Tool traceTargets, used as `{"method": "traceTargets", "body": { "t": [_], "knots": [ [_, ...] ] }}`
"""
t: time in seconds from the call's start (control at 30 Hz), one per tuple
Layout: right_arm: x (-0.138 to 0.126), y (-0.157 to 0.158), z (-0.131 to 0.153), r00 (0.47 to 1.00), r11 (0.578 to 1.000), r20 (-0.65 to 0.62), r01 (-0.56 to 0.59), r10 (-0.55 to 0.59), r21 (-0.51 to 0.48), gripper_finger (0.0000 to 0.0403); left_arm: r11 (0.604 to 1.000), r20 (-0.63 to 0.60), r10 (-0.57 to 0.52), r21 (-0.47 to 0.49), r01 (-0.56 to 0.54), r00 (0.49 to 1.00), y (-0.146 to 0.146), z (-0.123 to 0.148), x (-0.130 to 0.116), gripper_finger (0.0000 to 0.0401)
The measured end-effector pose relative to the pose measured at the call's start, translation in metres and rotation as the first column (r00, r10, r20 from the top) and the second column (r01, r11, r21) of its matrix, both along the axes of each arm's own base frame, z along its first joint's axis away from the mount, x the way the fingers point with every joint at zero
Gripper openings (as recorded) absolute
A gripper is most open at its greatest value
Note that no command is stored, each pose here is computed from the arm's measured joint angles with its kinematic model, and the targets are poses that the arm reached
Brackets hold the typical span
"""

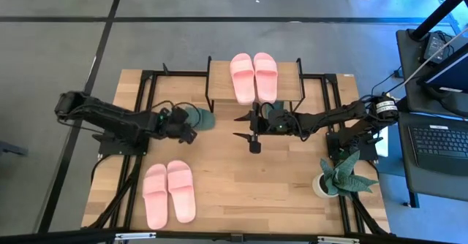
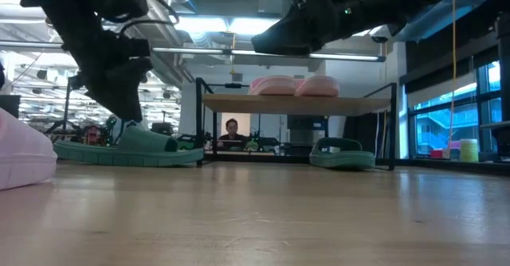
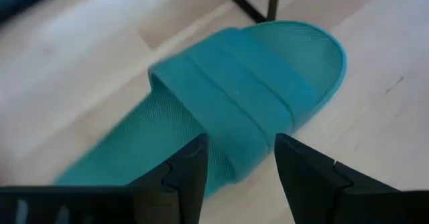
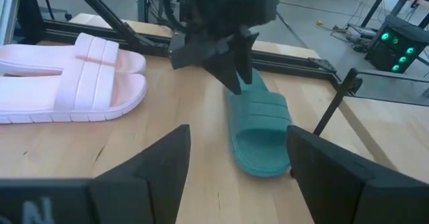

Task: Pick and place slides into the shelf
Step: Put the green slipper under the shelf

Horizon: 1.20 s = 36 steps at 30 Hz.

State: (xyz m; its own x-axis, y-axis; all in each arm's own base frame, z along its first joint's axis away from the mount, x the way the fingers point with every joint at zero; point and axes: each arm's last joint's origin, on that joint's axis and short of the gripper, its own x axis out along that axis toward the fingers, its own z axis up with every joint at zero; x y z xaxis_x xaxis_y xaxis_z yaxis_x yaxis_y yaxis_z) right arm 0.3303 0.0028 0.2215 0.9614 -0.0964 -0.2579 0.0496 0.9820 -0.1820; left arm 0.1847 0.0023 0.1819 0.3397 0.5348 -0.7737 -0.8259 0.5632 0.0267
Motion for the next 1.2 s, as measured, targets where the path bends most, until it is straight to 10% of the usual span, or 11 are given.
{"method": "traceTargets", "body": {
  "t": [0.67, 1.2],
  "knots": [
    [-0.003, 0.005, -0.009, 0.995, 1.0, -0.103, -0.021, 0.02, -0.008, 0.0245, 0.948, 0.079, 0.259, -0.21, -0.238, 0.963, 0.031, 0.003, -0.013, 0.0164],
    [-0.004, 0.012, -0.011, 0.991, 0.996, -0.125, -0.061, 0.053, -0.06, 0.0245, 0.932, 0.279, 0.188, -0.353, -0.082, 0.942, 0.046, -0.018, -0.007, 0.0164]
  ]
}}
